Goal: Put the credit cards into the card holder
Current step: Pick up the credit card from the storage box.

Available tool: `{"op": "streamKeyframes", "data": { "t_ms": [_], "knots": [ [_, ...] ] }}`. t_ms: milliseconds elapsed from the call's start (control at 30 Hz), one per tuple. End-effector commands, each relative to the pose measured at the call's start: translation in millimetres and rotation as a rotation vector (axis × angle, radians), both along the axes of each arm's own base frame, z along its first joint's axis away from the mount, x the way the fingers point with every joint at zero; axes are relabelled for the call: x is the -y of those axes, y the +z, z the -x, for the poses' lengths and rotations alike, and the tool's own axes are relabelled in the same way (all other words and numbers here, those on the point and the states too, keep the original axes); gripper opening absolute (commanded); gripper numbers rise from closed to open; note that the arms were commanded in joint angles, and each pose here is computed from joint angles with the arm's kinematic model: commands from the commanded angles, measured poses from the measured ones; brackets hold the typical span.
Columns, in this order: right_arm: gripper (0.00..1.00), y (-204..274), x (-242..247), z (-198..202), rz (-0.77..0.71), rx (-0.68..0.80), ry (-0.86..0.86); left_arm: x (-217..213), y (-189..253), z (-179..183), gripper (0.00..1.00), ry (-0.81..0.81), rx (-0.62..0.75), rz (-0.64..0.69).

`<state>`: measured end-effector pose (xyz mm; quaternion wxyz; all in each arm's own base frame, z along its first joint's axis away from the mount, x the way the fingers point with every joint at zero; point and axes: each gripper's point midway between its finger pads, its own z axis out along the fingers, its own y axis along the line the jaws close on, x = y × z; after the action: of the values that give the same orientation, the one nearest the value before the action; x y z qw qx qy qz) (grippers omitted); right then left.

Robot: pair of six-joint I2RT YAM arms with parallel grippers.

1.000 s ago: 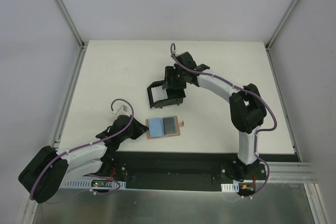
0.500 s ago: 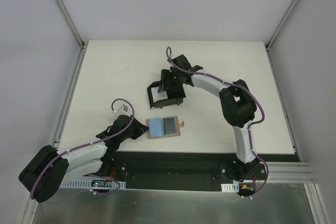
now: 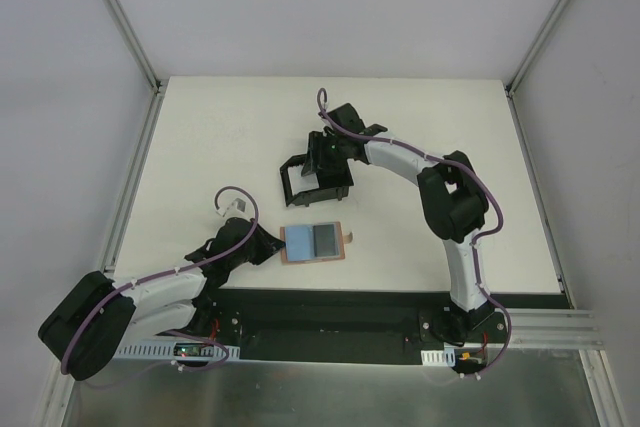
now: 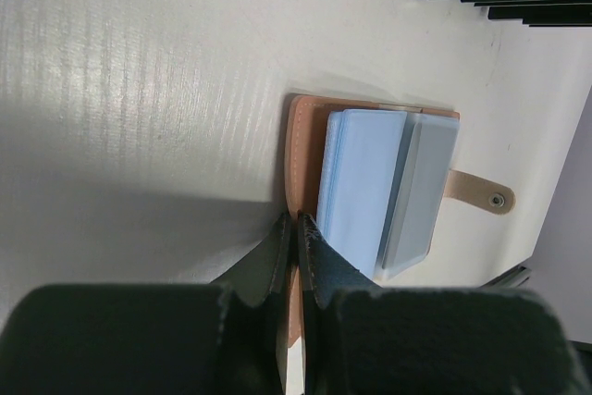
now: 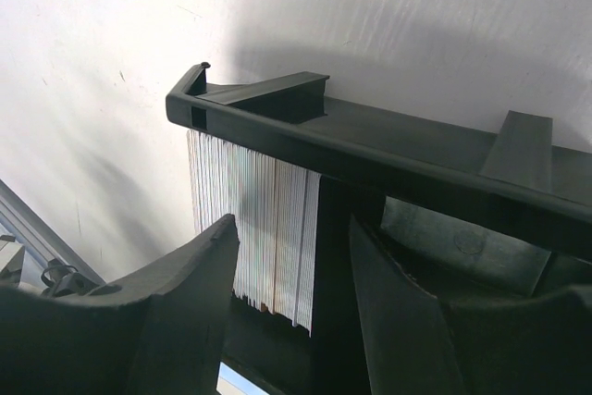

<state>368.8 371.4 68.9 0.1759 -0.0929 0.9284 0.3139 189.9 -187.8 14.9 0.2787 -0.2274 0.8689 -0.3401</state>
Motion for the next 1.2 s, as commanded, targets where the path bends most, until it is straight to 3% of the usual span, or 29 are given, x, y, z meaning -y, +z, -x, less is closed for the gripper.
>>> {"op": "streamKeyframes", "data": {
  "t_ms": [0, 767, 1167],
  "knots": [
    [0.52, 36, -11, -9, -0.071, 0.065, 0.011, -11, -18, 10, 0.00, -0.016, -0.054, -0.074],
    [0.29, 56, -3, -5, -0.077, 0.107, 0.001, -9, -18, 10, 0.00, -0.023, -0.062, -0.073],
    [0.05, 60, 14, -10, -0.002, 0.157, -0.031, -6, -18, 14, 0.00, -0.048, -0.074, -0.061]
  ]
}}
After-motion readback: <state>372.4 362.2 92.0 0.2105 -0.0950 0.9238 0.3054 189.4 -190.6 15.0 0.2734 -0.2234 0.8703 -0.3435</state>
